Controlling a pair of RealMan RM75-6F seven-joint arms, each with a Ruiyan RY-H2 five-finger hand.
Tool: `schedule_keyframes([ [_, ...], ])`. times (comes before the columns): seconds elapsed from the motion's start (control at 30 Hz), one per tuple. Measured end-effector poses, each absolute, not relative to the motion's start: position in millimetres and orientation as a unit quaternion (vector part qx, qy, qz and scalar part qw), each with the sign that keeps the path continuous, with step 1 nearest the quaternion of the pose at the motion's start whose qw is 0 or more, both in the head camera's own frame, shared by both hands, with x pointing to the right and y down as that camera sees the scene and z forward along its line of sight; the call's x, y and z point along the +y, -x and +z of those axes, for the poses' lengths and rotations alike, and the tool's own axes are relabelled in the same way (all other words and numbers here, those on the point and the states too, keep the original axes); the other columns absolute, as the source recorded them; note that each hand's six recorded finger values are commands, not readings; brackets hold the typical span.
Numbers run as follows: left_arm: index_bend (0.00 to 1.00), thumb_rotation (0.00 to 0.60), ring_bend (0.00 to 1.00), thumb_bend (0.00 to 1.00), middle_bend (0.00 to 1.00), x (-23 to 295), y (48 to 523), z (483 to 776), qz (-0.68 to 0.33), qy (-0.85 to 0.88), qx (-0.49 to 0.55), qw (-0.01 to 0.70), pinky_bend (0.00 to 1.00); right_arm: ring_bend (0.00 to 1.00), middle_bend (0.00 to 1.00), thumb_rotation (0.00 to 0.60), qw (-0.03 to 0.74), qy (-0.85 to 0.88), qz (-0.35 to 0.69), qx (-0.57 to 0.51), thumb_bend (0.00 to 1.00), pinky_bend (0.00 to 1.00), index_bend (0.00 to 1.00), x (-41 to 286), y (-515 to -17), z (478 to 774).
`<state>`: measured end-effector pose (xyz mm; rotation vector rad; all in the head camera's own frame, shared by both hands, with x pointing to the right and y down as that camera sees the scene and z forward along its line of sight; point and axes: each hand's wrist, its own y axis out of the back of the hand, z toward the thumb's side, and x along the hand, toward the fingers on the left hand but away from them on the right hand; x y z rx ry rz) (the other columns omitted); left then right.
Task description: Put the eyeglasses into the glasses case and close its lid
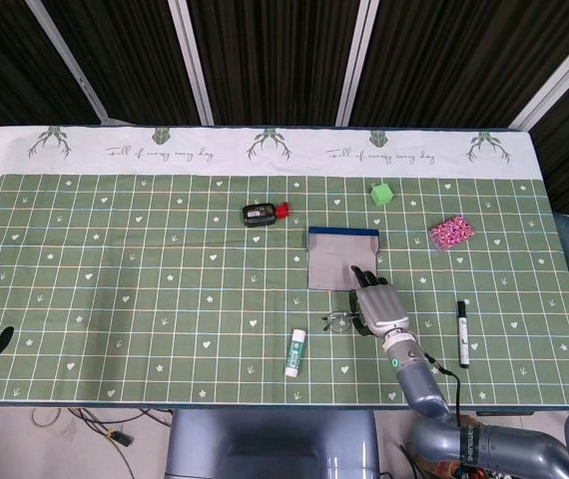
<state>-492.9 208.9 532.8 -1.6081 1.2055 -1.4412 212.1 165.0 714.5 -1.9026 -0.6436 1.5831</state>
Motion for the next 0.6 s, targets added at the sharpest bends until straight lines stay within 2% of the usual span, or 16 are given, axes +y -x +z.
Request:
schedule_keyframes([
  [0.6, 0.14, 0.6, 0.0, 0.27, 0.0, 208.9, 493.2, 532.9, -0.551, 0.614, 0.46, 0.328, 0.0, 0.11, 0.04, 0.6, 0.285, 0.715, 0.592, -0.24, 0.44, 0.21, 0.56, 165.3, -211.2, 714.9],
])
